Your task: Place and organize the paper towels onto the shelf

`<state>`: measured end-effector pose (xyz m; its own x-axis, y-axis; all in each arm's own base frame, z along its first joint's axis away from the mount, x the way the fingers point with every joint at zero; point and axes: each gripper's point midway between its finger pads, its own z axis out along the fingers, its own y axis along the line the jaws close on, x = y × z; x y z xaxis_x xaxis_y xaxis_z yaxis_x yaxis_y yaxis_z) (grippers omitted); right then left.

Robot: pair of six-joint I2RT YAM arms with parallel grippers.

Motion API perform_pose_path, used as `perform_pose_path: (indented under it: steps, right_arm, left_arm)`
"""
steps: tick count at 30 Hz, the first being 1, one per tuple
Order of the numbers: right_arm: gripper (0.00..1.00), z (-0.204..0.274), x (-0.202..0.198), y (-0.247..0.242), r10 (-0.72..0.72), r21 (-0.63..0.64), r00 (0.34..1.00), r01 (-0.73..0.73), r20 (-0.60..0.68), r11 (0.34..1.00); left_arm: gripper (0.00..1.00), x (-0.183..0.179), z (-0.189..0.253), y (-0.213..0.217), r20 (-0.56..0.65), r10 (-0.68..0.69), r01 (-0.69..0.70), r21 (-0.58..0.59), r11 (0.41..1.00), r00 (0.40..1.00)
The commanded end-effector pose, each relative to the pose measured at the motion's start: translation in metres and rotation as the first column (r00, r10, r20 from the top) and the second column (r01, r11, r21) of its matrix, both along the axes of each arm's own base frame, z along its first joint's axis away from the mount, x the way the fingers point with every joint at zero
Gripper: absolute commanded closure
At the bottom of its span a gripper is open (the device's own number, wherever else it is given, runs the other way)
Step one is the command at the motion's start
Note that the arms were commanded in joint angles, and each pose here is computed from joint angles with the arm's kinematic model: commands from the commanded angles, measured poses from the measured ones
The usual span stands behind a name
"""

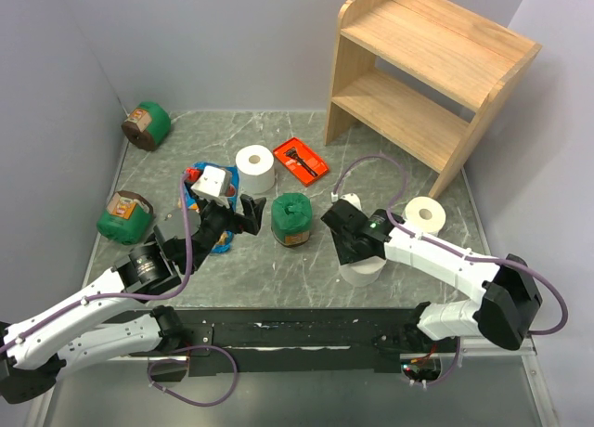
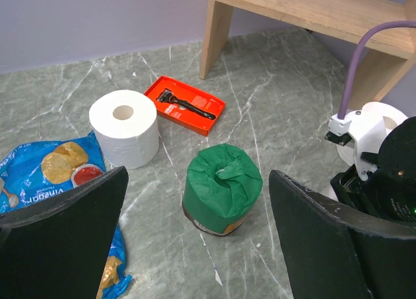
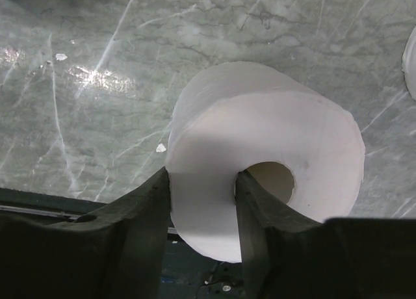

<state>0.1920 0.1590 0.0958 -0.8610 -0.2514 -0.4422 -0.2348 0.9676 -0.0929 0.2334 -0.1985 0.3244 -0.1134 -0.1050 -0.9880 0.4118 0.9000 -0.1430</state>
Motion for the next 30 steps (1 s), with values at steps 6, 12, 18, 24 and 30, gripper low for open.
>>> perform_pose_path:
  steps: [6, 12, 18, 24, 30]
  right_arm:
    - [0.64, 0.134, 0.046, -0.004, 0.061, -0.09, 0.961, -0.038, 0.271, 0.995]
    - [0.65, 0.267, 0.083, 0.0, 0.229, -0.169, 0.811, -0.163, 0.538, 0.972]
    - [0.64, 0.389, 0.114, -0.032, 0.298, -0.364, 0.586, -0.006, 0.754, 0.932]
    - [0.65, 0.473, 0.13, -0.081, 0.304, -0.424, 0.413, 0.237, 0.858, 0.874]
    - [0.64, 0.491, 0.14, -0.102, 0.37, -0.493, 0.402, 0.264, 0.838, 0.829]
  left_arm:
    - [0.04, -0.001, 0.016, 0.0, 0.034, -0.006, 0.007, -0.033, 0.999, 0.999]
    - [0.04, 0.0, 0.013, -0.002, 0.029, -0.006, 0.007, -0.025, 1.0, 1.0]
    - [0.04, 0.001, 0.012, -0.004, 0.025, -0.011, 0.011, -0.025, 1.0, 1.0]
    - [0.04, 0.0, 0.012, -0.004, 0.024, -0.017, 0.018, -0.024, 1.0, 1.0]
    - [0.04, -0.001, 0.013, -0.004, 0.026, -0.021, 0.022, -0.029, 0.999, 0.999]
